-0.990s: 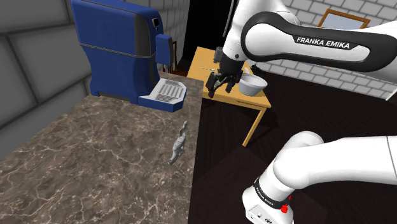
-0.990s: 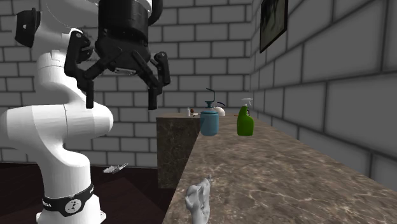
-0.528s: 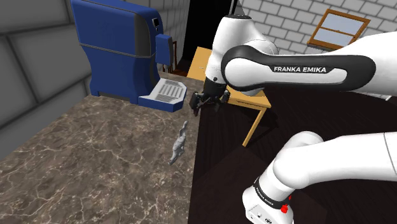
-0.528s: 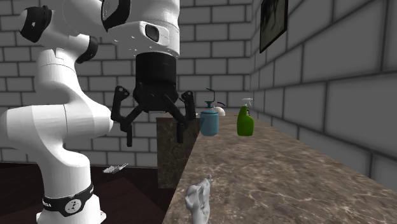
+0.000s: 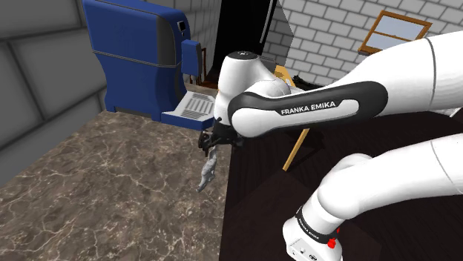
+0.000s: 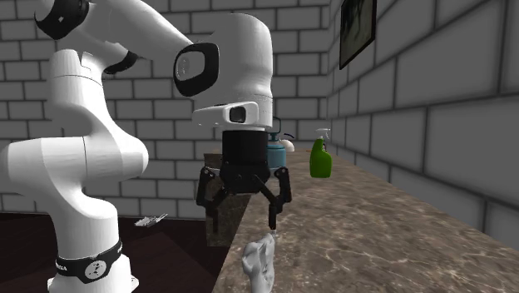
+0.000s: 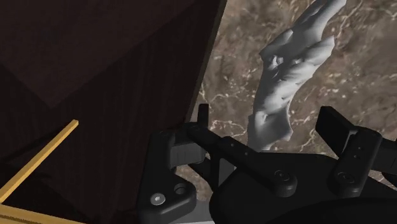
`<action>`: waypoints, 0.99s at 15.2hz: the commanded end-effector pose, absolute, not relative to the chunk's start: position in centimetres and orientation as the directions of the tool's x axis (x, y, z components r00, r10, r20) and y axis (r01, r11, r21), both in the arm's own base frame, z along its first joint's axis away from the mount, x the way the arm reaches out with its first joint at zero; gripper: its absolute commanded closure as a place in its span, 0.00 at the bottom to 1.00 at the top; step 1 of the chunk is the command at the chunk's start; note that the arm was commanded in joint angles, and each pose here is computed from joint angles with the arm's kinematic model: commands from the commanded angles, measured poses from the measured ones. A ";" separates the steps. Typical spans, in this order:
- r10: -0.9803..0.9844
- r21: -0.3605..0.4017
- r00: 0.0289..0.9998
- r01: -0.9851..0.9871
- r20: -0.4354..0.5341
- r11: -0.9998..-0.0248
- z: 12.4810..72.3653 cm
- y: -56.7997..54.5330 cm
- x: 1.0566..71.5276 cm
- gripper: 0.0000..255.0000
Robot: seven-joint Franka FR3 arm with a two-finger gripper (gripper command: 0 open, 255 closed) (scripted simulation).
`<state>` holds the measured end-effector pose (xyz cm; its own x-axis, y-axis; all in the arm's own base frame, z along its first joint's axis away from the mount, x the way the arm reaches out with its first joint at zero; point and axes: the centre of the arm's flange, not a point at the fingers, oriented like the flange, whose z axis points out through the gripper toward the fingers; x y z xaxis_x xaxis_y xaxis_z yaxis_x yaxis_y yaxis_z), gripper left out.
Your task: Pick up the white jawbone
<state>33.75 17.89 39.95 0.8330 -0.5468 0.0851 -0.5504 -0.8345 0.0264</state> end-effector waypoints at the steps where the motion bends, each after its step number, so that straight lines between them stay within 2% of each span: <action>1: -0.600 0.020 0.796 -0.603 0.076 -0.798 38.1 19.8 34.6 0.00; 12: -0.623 0.018 0.779 -0.625 0.071 -0.780 33.2 20.6 35.0 0.00; 13: -0.623 0.018 0.779 -0.625 0.072 -0.780 33.1 20.6 35.0 1.00; 15: -0.622 0.018 0.779 -0.625 0.071 -0.780 33.1 20.6 35.0 1.00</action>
